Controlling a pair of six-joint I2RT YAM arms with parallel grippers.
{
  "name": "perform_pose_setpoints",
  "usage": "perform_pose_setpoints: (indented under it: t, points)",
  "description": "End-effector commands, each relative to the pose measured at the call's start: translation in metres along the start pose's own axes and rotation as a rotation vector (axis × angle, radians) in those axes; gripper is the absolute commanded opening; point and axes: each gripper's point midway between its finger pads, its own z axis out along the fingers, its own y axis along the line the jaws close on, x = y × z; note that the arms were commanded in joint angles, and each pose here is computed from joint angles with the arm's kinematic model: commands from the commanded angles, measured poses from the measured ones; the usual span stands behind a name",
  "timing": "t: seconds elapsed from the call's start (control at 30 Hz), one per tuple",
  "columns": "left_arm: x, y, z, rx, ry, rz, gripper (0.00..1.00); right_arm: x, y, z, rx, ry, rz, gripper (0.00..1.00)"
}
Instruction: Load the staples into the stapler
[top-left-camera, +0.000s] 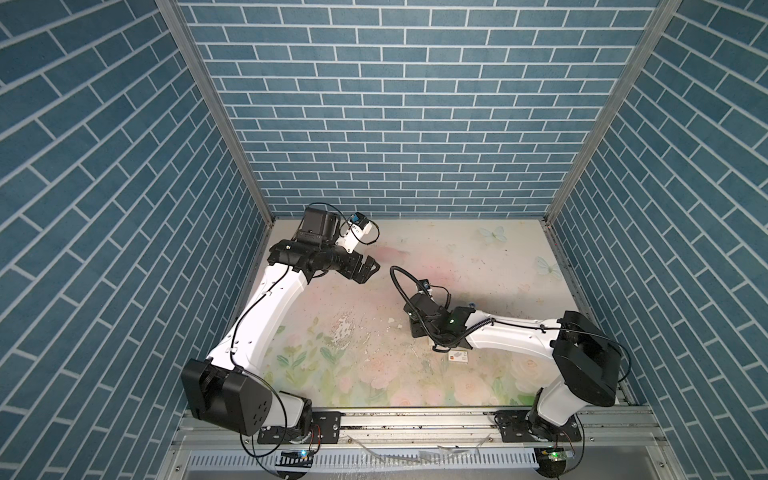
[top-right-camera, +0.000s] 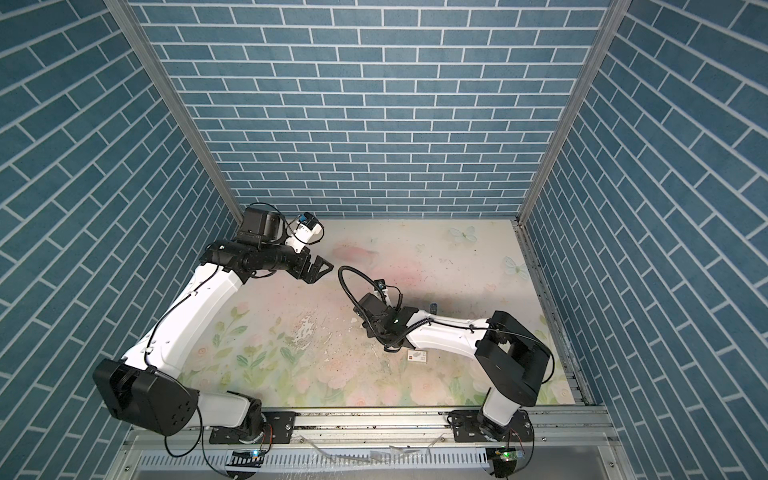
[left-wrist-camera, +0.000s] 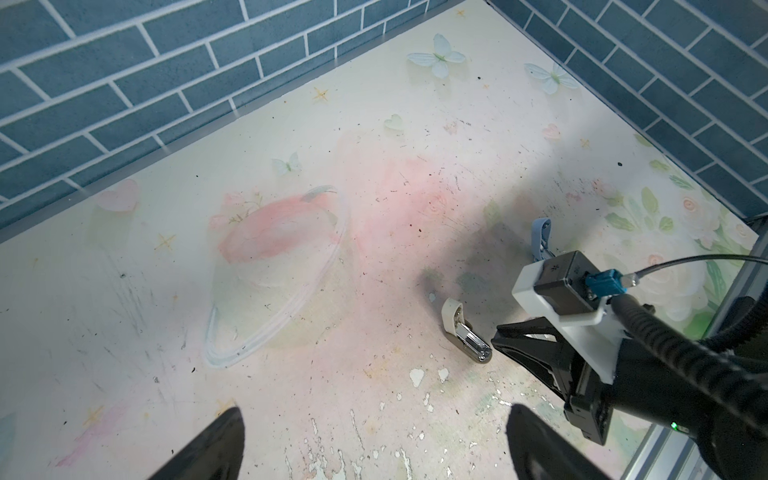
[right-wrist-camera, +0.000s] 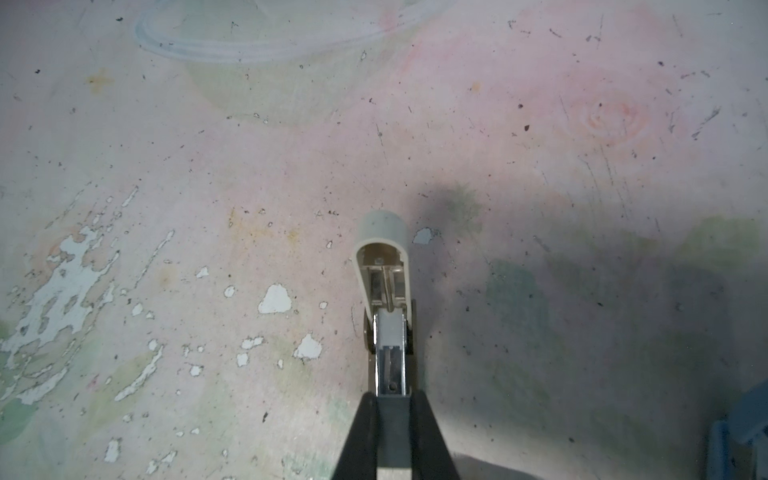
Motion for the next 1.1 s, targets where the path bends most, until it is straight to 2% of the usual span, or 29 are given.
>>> perform_pose_setpoints:
  t: [0.0,1.07]
  points:
    - [-0.001,0.001,-0.006,0.005,-0.006,-0.022,1.00,-0.012,0.006,0.004,-0.023,-0.041,-0.007,0.12]
    - [0.006,0.001,-0.001,0.010,0.002,-0.033,1.00,0.006,-0.004,0.034,0.010,-0.022,-0.014,0.12]
